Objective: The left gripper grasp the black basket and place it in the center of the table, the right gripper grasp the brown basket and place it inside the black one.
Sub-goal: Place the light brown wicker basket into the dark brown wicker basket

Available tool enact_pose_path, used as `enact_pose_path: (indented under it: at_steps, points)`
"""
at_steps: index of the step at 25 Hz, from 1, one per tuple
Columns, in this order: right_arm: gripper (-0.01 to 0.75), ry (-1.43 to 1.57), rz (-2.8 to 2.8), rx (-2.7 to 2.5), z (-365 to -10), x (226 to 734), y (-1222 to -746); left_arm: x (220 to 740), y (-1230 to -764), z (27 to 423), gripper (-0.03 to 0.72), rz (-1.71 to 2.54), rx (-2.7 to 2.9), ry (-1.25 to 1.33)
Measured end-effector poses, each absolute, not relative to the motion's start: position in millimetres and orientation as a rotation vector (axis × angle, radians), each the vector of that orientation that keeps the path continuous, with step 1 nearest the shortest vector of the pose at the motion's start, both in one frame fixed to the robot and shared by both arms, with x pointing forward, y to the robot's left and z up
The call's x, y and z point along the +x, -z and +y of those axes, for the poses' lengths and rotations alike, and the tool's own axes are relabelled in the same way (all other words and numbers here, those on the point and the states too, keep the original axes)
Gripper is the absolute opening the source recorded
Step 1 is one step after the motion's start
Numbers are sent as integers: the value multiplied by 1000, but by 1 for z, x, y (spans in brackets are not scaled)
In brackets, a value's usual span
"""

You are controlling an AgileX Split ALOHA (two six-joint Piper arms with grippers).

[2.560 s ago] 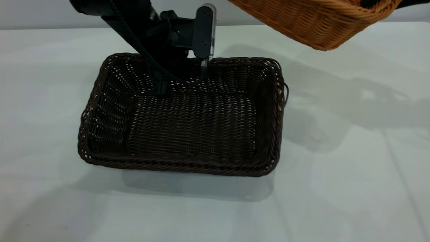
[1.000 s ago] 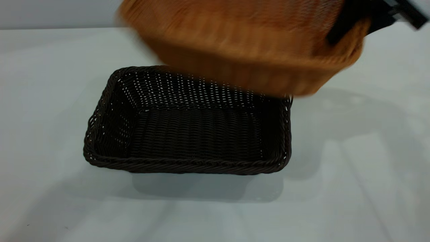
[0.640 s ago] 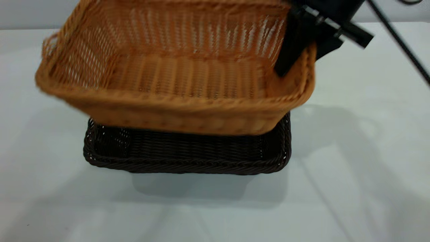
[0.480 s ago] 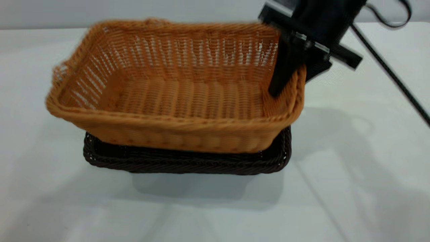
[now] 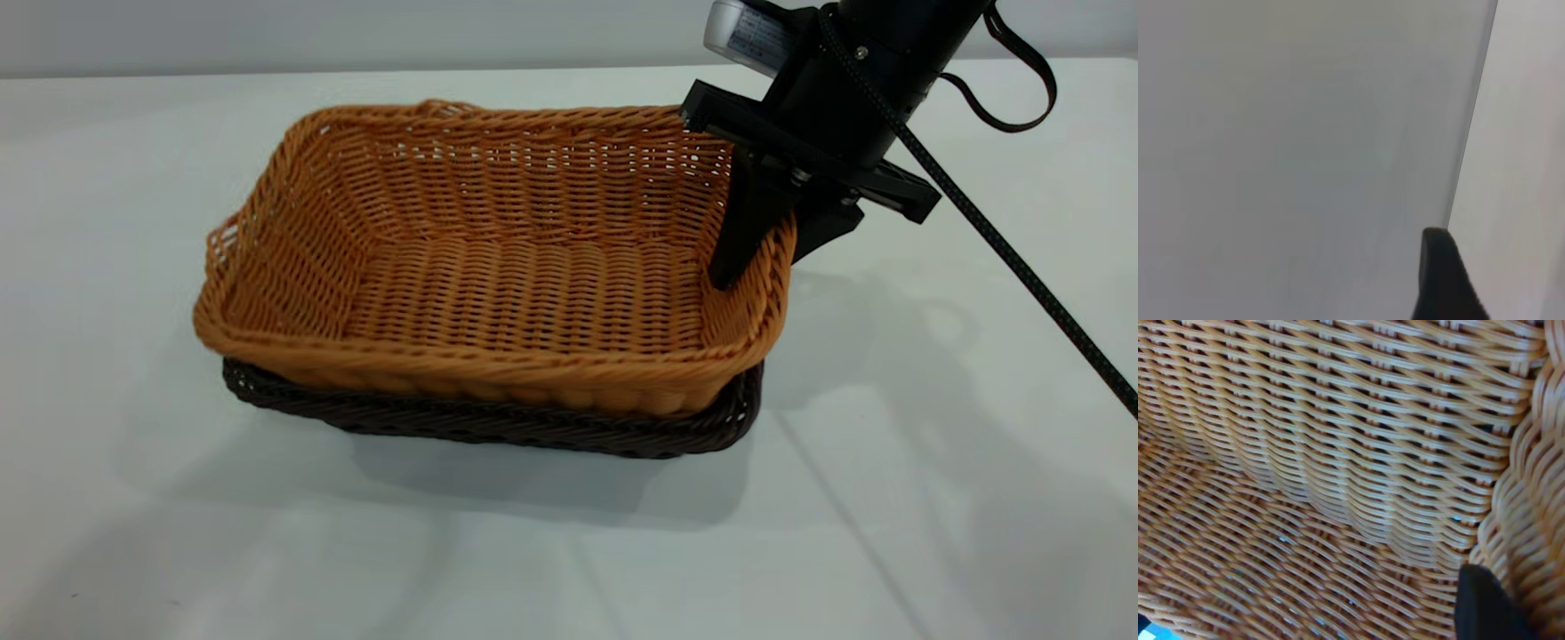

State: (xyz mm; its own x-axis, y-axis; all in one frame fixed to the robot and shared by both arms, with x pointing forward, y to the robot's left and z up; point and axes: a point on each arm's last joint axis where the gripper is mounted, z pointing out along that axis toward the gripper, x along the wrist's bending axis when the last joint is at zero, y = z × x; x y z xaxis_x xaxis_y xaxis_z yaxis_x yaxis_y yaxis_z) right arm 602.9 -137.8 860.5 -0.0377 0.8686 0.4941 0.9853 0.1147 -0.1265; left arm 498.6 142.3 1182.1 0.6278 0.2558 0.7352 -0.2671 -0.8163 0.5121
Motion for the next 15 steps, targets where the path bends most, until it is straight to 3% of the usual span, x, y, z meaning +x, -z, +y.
enact_pose_path:
  at_steps: [5, 9, 12, 15]
  points:
    - [426, 381, -2010, -1764, -138, 606, -860, 499, -1182, 142, 387, -9, 2253, -1142]
    - [591, 366, -2048, -1711, -137, 608, -866, 498, -1180, 143, 387, -11, 2271, -1124]
    - [622, 295, -2123, -1611, -138, 612, -880, 497, -1180, 143, 387, -13, 2279, -1115]
    - [604, 245, -2204, -1558, -138, 624, -901, 493, -1184, 145, 387, -14, 2268, -1126]
